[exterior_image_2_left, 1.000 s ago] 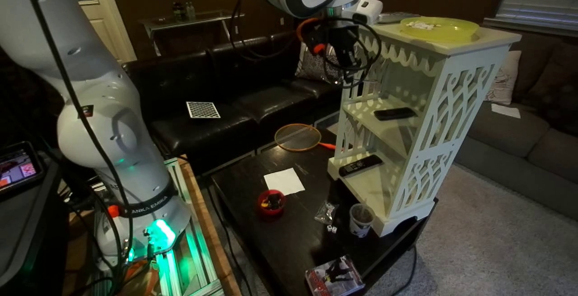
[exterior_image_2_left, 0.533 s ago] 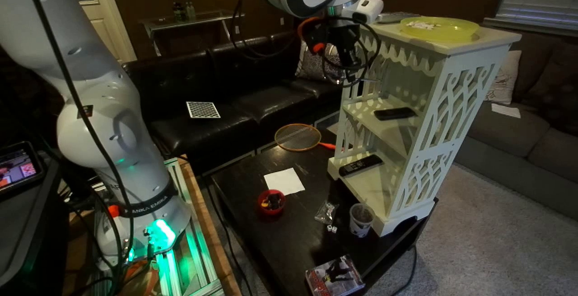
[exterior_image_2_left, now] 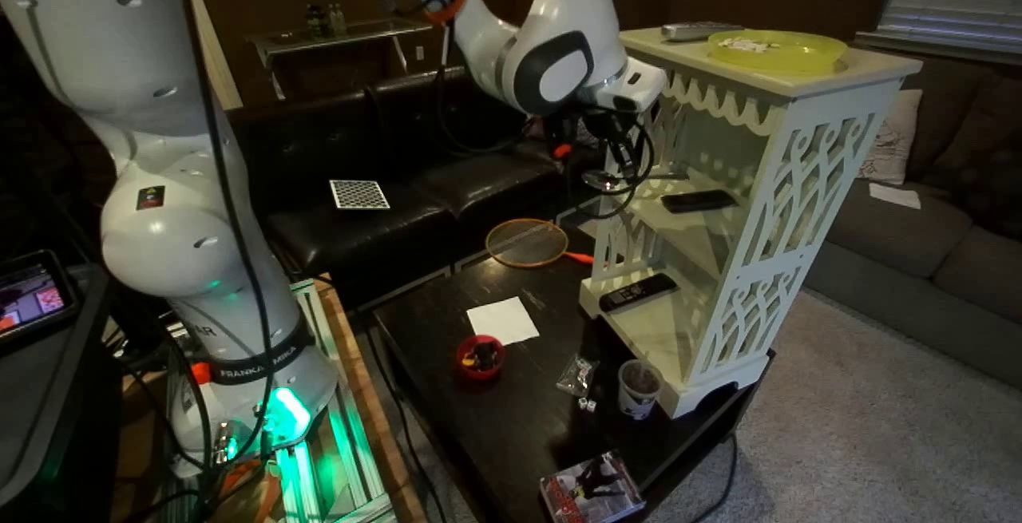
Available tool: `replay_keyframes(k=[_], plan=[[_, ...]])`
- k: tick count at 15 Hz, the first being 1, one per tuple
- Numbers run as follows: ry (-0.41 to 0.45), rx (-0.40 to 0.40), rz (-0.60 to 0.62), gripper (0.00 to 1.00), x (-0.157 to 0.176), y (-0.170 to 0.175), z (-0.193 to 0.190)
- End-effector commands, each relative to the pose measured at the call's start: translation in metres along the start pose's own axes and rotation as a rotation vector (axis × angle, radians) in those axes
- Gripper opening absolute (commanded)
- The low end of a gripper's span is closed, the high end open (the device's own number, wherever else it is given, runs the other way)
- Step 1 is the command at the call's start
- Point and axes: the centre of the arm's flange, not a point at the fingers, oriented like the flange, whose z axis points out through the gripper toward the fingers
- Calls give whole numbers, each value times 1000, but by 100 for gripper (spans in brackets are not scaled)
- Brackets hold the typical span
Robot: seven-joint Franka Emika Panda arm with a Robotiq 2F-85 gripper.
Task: Put the fork on the lower shelf
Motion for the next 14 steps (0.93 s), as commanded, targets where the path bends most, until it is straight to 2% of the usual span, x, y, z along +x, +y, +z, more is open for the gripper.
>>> replay_keyframes(k=[1,5,9,10,11,12,13,14], plan=[[94,-24,24,2,-20,-9,46],[82,-14,151,2,-17,-9,81],[80,38,264,2,-10,-27,99],[83,41,264,2,-8,-31,103],[49,31,255,2,-8,-31,104],[58,22,227,9,-16,-23,93],[54,25,228,9,-16,-26,97],[50,26,229,2,-17,-28,100]])
